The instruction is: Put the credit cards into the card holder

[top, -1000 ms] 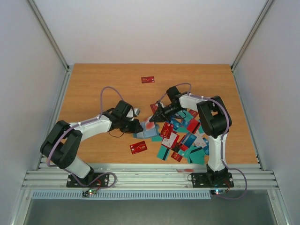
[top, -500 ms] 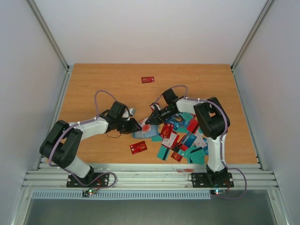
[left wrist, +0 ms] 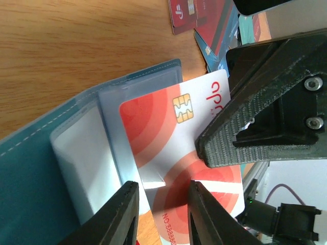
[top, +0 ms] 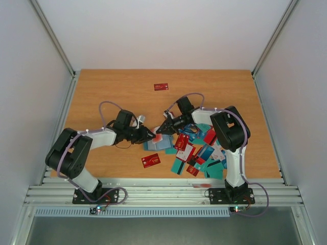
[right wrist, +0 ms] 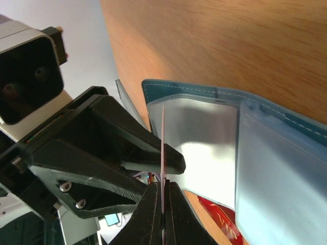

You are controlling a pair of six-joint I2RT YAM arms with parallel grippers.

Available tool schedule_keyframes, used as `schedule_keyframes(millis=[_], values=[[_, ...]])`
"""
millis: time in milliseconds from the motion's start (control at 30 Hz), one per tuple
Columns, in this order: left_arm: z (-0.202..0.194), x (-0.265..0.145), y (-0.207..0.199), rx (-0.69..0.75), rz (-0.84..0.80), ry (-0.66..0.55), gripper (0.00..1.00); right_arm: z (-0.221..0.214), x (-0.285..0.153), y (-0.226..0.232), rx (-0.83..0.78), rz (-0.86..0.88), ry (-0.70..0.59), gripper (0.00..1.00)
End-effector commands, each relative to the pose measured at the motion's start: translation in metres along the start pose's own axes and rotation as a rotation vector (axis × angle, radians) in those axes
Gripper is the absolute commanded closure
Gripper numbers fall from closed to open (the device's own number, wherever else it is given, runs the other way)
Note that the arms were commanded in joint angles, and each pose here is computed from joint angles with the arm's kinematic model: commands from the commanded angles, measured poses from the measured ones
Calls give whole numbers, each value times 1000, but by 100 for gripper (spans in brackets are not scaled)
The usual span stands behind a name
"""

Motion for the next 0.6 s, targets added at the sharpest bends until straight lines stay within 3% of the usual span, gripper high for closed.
schedule_keyframes(millis=[0,433,567], values=[[4,1,6,-16,-86,-40,71,2,4,7,-22,73,31,99],[6,3,16,-68,-222,-78,73,7,8,4,-25,155,48,99],[8,5,15,-66,-256,-79,80,8,8,4,-27,161,46,99]])
Point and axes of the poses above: each gripper's point midway between its finger pads, its own x axis out along the fingers, its own y axis along the line the jaws close on, z = x × y, the point moved 10 cm from there along -x, back along the fingers, and after that the axes turned 13 degrees about x, right-handed, at the moved point
